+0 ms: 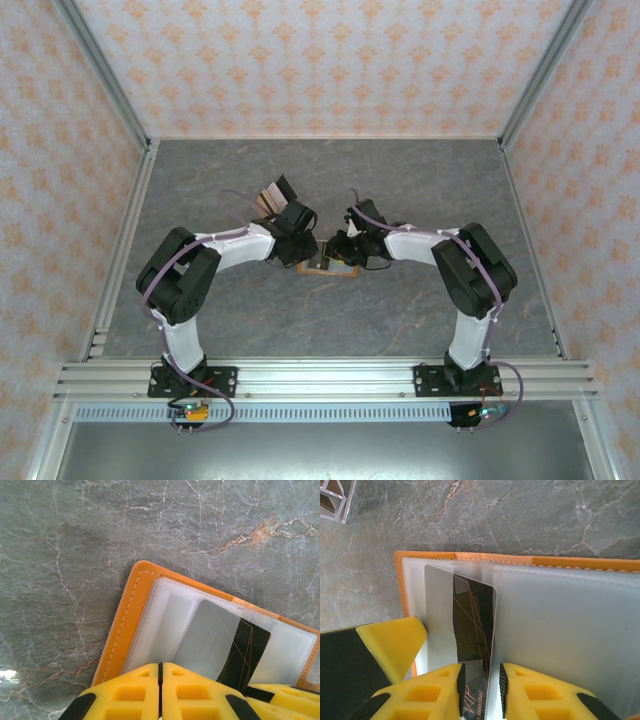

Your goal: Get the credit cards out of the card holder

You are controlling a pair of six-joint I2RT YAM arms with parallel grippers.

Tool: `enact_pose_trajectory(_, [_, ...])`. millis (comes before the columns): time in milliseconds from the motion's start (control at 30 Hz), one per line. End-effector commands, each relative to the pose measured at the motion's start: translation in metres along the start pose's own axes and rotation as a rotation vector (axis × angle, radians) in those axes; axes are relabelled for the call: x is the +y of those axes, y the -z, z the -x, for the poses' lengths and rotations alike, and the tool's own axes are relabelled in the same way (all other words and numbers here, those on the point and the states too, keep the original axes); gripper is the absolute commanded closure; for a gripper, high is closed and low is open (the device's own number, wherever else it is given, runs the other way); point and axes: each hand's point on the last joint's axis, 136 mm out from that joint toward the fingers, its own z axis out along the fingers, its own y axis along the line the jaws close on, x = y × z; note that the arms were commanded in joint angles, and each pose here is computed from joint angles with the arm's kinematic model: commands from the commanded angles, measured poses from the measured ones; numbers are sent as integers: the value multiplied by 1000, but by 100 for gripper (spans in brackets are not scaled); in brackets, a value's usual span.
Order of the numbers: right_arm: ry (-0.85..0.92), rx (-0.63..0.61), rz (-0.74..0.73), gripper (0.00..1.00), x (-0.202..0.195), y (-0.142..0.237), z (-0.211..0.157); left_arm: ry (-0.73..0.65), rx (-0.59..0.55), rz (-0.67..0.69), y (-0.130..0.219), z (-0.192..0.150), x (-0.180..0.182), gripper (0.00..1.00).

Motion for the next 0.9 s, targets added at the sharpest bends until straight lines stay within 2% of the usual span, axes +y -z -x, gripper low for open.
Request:
enact_pose_trajectory(0, [-14,-1,17,73,4,-4,6,19,30,70,-8,-12,24,92])
enact_pose_trajectory(333, [-20,-19,89,79,19,-5,13,50,41,22,-8,-13,22,92])
enact_pose_trajectory(467, [-18,-45,90,87,21,-1,16,61,41,3,-7,-12,22,91])
enact_pose_trajectory(700, [41,-119,-15,97,6,21,18,80,31,-29,1,-8,22,87])
enact_pose_trajectory(867, [112,-140,-50,99,-1,33,13,83,8,-83,16,0,11,78])
